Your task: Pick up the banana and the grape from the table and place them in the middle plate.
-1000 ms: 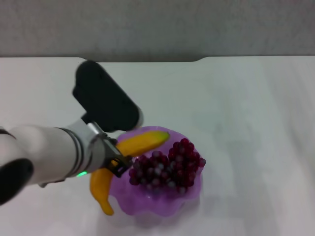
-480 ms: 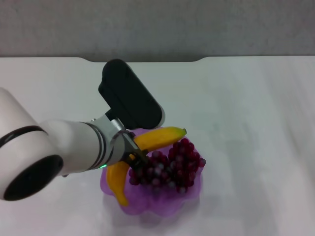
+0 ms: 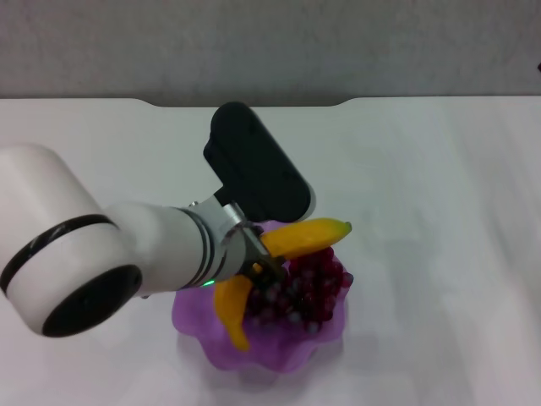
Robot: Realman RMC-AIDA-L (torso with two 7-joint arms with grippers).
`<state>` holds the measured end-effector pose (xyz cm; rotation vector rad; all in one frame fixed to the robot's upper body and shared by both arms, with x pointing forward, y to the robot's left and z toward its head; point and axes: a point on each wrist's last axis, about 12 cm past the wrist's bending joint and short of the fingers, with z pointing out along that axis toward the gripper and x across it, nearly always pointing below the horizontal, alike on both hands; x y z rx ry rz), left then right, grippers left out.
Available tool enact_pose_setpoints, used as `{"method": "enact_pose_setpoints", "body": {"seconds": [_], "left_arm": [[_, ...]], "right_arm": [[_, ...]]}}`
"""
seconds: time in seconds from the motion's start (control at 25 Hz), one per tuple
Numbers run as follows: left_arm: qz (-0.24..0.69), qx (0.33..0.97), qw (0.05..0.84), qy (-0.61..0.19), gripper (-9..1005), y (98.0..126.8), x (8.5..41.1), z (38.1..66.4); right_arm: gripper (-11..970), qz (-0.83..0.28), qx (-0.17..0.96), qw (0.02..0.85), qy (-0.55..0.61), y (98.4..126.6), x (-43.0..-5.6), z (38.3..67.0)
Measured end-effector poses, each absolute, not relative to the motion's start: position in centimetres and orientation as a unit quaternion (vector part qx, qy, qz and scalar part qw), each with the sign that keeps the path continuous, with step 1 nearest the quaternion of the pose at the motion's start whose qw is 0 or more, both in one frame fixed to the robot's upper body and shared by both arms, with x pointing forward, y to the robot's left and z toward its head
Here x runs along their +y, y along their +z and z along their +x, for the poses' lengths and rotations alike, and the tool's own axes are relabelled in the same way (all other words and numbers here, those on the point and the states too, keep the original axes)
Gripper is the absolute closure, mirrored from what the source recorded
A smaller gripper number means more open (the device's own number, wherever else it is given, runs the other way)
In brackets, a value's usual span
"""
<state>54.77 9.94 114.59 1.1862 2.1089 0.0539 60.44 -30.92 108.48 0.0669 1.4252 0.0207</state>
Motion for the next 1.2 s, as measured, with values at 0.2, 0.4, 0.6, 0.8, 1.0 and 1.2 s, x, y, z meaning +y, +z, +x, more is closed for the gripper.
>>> {"method": "enact_pose_setpoints", "body": {"seconds": [0.2, 0.4, 0.6, 0.8, 1.0, 1.2], "left_arm": [[0.46, 0.81, 0.364, 0.017, 475, 114.8, 9.3, 55.5], [0.453, 0.816, 0.359, 0.029, 465, 114.1, 9.1, 56.6], [0.446, 0.815, 0.37, 0.025, 405, 114.0, 9.2, 57.0], [0.428, 0.815, 0.39, 0.033, 345, 114.7, 9.6, 57.0], [0.41, 0.807, 0.42, 0.065, 293, 115.3, 9.8, 56.8], [0.396, 0.805, 0.44, 0.044, 177, 115.6, 9.7, 56.3]], "right_arm": [[75, 0.031, 0.653, 0.756, 0.01, 108.5, -30.9, 60.5], [75, 0.031, 0.653, 0.756, 0.01, 108.5, -30.9, 60.5], [75, 0.032, 0.654, 0.756, 0.01, 108.5, -31.0, 60.4], [75, 0.033, 0.654, 0.755, 0.01, 108.4, -31.0, 60.3], [74, 0.031, 0.654, 0.756, 0.009, 108.4, -31.0, 60.4], [74, 0.03, 0.654, 0.755, 0.009, 108.4, -31.0, 60.4]]}}
